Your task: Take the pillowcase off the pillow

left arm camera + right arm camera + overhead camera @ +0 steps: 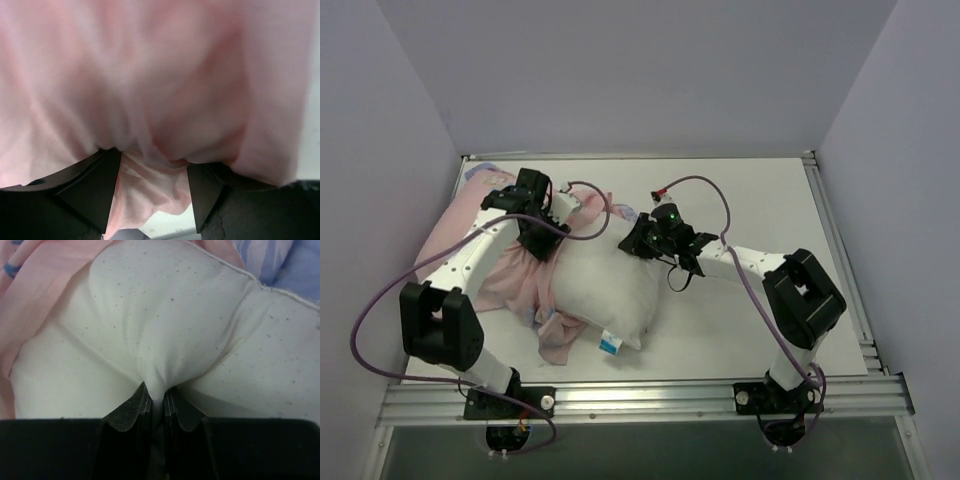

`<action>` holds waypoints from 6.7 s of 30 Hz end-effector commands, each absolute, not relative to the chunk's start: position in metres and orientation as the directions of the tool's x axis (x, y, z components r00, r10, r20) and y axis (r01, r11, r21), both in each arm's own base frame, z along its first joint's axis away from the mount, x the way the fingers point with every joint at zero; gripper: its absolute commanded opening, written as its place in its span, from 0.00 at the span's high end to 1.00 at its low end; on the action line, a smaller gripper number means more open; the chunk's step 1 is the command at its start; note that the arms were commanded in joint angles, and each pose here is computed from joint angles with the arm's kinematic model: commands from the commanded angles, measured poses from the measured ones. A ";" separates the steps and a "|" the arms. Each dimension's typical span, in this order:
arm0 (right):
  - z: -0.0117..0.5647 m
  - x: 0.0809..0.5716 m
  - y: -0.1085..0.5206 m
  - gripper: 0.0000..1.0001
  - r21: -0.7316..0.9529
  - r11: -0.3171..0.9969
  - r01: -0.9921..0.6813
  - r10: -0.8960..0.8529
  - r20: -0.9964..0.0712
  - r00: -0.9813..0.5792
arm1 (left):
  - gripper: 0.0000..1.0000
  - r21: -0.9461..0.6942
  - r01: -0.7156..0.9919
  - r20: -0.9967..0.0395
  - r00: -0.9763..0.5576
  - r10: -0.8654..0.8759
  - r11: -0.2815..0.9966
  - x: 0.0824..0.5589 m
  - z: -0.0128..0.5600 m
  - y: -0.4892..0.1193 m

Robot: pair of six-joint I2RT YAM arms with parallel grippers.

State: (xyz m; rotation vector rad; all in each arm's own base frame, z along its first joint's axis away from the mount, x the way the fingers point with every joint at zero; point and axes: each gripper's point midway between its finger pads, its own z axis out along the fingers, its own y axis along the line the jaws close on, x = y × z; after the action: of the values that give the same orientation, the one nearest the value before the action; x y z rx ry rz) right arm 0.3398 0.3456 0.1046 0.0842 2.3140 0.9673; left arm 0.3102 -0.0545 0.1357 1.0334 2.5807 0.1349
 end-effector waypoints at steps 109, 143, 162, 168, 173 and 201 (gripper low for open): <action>0.124 0.189 0.209 1.00 0.528 0.826 -0.198 0.061 -0.432 -0.900 | 0.98 0.259 -0.176 -0.807 -0.579 0.113 0.950 0.483 0.192 0.139; 0.045 0.122 0.258 1.00 0.590 0.776 -0.222 -0.057 -0.286 -0.957 | 0.98 0.221 0.740 -0.663 -0.363 0.654 0.635 0.449 0.189 -0.230; 0.059 0.102 0.227 1.00 0.622 0.776 -0.103 0.091 -0.272 -0.958 | 0.98 0.211 0.073 -0.670 -0.715 0.199 0.975 0.575 0.185 0.071; 0.174 0.175 0.233 0.62 0.409 0.860 -0.306 -0.013 -0.582 -0.813 | 0.98 0.115 0.344 -0.769 -0.563 0.302 0.932 0.511 0.217 -0.037; 0.273 0.224 0.278 0.11 0.396 0.812 -0.429 -0.007 -0.728 -0.685 | 0.98 0.051 0.413 -0.794 -0.535 0.288 0.909 0.471 0.225 -0.060; 0.013 0.296 0.369 0.35 0.125 0.896 -0.427 -0.319 -0.488 -0.812 | 0.02 0.127 0.535 -0.498 -0.693 0.521 0.835 0.206 0.182 0.021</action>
State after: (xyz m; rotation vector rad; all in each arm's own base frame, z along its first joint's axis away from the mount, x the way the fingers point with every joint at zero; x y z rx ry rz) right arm 0.3162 0.3958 0.0979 -0.4785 2.3727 0.3829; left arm 0.2489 0.0208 0.2432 0.5935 2.3082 0.0131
